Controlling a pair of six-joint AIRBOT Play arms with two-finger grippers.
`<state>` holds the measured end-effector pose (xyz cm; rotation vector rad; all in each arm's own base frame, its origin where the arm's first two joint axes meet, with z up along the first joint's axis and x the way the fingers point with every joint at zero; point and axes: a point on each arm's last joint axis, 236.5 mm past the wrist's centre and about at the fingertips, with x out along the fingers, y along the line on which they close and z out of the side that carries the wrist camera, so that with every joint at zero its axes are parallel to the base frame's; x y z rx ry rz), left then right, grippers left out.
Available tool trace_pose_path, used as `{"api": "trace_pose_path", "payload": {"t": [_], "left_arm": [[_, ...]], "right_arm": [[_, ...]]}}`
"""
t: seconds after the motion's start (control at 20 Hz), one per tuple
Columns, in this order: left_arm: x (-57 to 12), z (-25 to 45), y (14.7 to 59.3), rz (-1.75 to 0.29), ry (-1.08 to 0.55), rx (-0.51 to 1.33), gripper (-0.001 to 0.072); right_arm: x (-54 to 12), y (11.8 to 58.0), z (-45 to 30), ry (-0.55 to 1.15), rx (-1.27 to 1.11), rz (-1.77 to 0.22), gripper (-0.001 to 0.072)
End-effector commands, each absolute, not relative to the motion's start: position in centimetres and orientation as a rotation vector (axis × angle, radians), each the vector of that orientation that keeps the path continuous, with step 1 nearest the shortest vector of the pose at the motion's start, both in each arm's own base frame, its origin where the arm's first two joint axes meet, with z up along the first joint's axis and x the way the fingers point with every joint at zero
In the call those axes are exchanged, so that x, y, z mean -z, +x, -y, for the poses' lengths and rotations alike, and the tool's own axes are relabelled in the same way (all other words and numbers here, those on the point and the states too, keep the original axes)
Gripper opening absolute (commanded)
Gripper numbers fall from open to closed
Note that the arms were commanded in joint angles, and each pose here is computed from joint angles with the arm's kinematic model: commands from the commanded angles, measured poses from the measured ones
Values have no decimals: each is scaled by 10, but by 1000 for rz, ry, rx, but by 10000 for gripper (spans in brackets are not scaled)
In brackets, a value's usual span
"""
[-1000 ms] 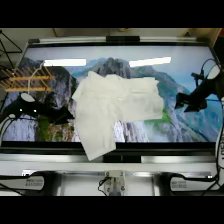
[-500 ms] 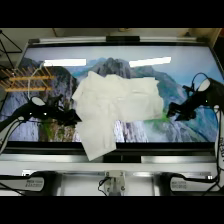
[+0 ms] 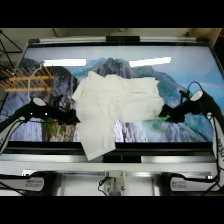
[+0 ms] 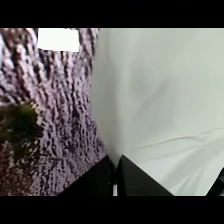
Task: Fold the shirts.
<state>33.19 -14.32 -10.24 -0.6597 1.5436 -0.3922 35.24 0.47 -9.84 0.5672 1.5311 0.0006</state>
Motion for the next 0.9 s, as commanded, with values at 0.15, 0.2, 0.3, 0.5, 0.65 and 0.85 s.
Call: {"api": "trace_pose_path", "payload": {"t": [0.15,0.2,0.3,0.5,0.65,0.85], "left_arm": [[100,143,332,-1539,-660,394,31],[100,144,332,-1538,-659,395,32],[100,144,332,-1538,-659,395,31],[100,143,333,-1538,-660,394,31],[81,135,347,-1473,-629,430,29],[-51,106,415,-1092,-495,472,28]], "right_arm": [[107,381,-5,662,69,-1387,548],[108,382,-10,648,60,-1386,548],[116,380,-28,618,28,-1417,547],[121,374,-53,569,-29,-1456,46],[95,379,-48,508,-82,-1396,46],[-25,412,-18,366,-148,-1095,46]]}}
